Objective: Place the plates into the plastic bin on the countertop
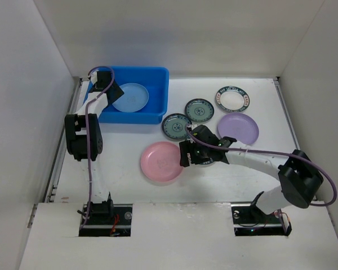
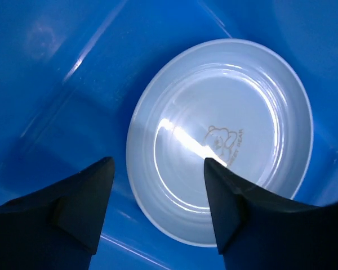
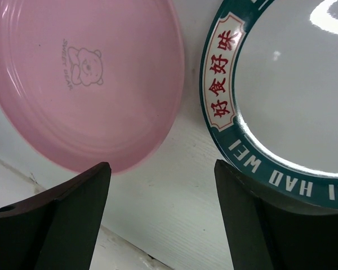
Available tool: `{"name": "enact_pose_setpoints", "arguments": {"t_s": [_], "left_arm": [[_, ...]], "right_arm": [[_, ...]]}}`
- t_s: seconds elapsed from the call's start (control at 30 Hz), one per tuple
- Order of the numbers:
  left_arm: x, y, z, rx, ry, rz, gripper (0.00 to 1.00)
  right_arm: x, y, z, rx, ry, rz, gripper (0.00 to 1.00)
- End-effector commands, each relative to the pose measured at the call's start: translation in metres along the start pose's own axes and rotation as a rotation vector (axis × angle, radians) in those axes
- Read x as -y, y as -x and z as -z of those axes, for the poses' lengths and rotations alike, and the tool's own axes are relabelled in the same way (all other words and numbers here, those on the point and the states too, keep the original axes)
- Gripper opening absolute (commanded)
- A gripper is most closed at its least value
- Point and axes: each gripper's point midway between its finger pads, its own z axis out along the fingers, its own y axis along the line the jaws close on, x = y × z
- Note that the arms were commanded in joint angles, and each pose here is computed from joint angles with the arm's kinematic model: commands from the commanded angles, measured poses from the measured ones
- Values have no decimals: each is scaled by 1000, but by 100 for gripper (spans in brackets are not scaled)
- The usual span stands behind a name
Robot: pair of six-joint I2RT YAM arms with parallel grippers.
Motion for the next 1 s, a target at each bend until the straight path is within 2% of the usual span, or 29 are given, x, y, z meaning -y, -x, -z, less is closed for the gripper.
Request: {"name": "enact_pose_setpoints", "arguments": {"t_s": [0.0,0.07,0.13,0.27,0.47,0.67,0.73,0.83,0.97], "left_arm": [[19,45,43,129,-64,-1,71],[22,55,57,156,-75,-4,81],[27,66,76,189,-89,-7,100],[38,86,130,255,-124,-22,100],[35,86,206,333,-159,-51,100],[11,57,265,369,-183,-66,100],[-2,41,279,358,-177,-88,100],[-22,17,292,331,-162,-111,100],[-52,-4,304,328,-142,-110,100]], "right_arm": [[-19,7,-5,35,70,-18,78],[-22,5,-9,35,81,-20,75],[-24,2,-12,29,86,-23,71],[-26,-6,-22,13,90,-27,63],[-26,-12,-36,3,91,-62,52],[-22,-13,-51,-4,67,-76,43],[-22,-13,-54,-7,63,-76,37],[-24,-9,-53,-5,64,-75,20],[-32,-3,-41,-17,76,-59,12]]}}
